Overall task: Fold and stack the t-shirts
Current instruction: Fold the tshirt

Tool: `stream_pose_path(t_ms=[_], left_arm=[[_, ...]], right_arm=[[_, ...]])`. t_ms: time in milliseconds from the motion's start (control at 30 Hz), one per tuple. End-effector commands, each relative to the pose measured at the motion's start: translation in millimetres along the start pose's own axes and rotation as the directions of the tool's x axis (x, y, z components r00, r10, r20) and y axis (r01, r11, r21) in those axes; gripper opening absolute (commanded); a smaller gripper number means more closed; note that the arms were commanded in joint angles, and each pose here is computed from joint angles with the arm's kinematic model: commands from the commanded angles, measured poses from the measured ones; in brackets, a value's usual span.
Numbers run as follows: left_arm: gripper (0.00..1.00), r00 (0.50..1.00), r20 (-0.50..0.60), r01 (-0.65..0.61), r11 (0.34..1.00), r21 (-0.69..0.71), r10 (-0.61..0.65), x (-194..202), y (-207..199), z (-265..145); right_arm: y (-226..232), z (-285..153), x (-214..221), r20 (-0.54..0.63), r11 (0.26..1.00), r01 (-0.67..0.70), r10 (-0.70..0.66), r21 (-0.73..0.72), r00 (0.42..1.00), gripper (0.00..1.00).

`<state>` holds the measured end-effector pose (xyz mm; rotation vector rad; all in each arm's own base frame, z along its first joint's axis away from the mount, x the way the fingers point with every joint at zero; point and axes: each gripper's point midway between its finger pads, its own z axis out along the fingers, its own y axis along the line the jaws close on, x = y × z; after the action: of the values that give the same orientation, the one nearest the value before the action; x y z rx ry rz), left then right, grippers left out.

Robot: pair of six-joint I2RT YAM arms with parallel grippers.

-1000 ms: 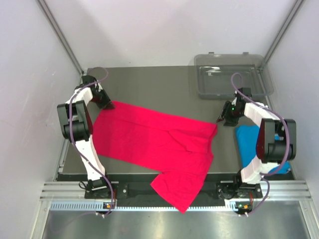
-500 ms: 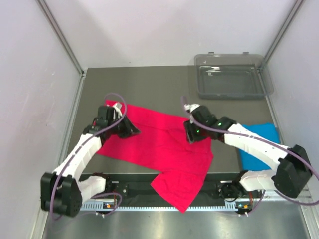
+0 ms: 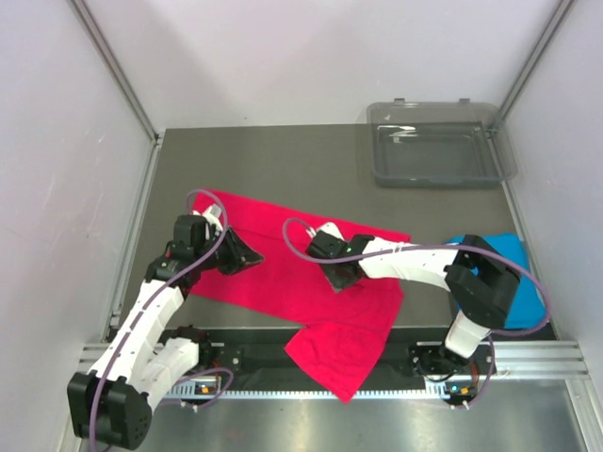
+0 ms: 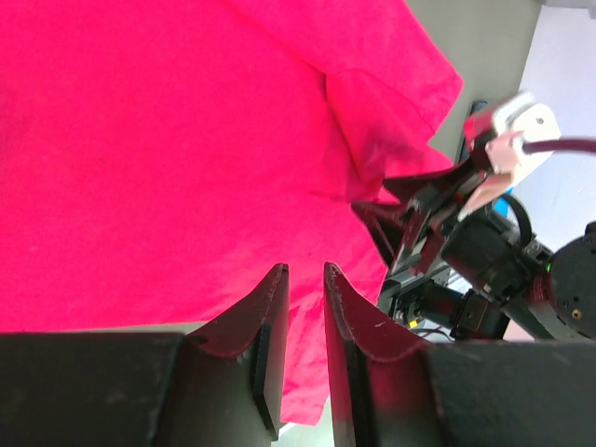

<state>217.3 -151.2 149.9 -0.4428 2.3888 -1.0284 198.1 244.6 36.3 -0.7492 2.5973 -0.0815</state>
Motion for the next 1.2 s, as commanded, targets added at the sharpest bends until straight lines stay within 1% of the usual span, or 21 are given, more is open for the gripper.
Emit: stream_pose_path(t_ms=[0, 133, 233, 267, 300, 333, 467, 533, 567, 700, 967, 1100, 1133, 1167], left_arm=[[0.27, 1.000, -0.014, -0.013, 1.000, 0.010, 0.013, 5.0, -4.7, -7.6], [0.27, 1.000, -0.011, -0.021, 1.000, -0.001, 0.021, 6.5, -2.1, -10.3], [0.27, 1.000, -0.020, -0.018, 1.000, -0.001, 0.018, 7.9, -1.8, -9.9], [0.27, 1.000, -0.017, -0.020, 1.000, 0.002, 0.020, 6.5, -3.2, -10.0], [0.27, 1.000, -0.021, -0.021, 1.000, 0.005, 0.021, 4.0, -5.3, -8.2], [0.27, 0.999, -0.020, -0.027, 1.000, 0.014, 0.027, 2.4, -7.8, -7.7], [0.27, 0.999, -0.033, -0.028, 0.999, 0.022, 0.029, -2.1, -10.4, -1.0], [0.27, 0.998, -0.052, -0.018, 1.000, 0.024, 0.019, -2.6, -9.9, 4.7], [0.27, 0.998, -0.056, -0.016, 1.000, 0.024, 0.017, -5.1, -9.4, 9.6], [0.27, 0.997, -0.070, -0.014, 0.999, 0.032, 0.016, -11.9, -11.0, 21.0], [0.27, 0.991, -0.133, -0.017, 1.000, 0.010, 0.018, -22.4, -9.4, 42.4], [0.27, 0.989, -0.142, -0.031, 0.999, 0.009, 0.032, -27.4, -10.8, 46.9], [0.27, 0.988, -0.149, -0.035, 0.999, 0.010, 0.036, -27.1, -10.7, 47.6], [0.27, 0.987, -0.157, -0.031, 0.999, 0.005, 0.032, -27.1, -9.2, 50.0]], right_arm=[[-9.1, -2.1, -26.1, 0.079, 0.995, -0.023, 0.016, 0.098, 0.997, 0.48], [-14.0, 9.4, -24.6, 0.059, 0.989, 0.021, -0.030, 0.146, 0.998, 0.45], [-18.3, 16.8, -23.0, 0.057, 0.983, 0.037, -0.048, 0.181, 0.997, 0.37], [-20.6, 18.3, -23.4, 0.061, 0.981, 0.036, -0.048, 0.190, 0.997, 0.32], [-27.9, 22.2, -25.1, 0.064, 0.979, 0.026, -0.040, 0.204, 0.997, 0.25], [-32.7, 22.3, -27.6, 0.067, 0.977, 0.014, -0.029, 0.211, 0.997, 0.23], [-45.0, 16.9, -41.7, 0.098, 0.978, -0.001, -0.020, 0.210, 0.995, 0.20], [-50.9, 13.8, -48.9, 0.108, 0.979, -0.010, -0.013, 0.202, 0.994, 0.20], [-48.4, 12.8, -54.1, 0.109, 0.986, 0.005, -0.023, 0.169, 0.994, 0.20], [-62.3, 10.6, -66.2, 0.109, 0.987, 0.001, -0.019, 0.160, 0.994, 0.20], [-108.1, 29.5, -85.9, 0.068, 0.988, -0.052, 0.042, 0.145, 0.997, 0.22], [-125.1, 29.4, -103.6, 0.085, 0.990, -0.051, 0.040, 0.135, 0.996, 0.27], [-131.7, 32.8, -105.4, 0.075, 0.989, -0.057, 0.047, 0.137, 0.996, 0.32], [-134.3, 28.8, -113.5, 0.082, 0.990, -0.057, 0.047, 0.128, 0.996, 0.33]])
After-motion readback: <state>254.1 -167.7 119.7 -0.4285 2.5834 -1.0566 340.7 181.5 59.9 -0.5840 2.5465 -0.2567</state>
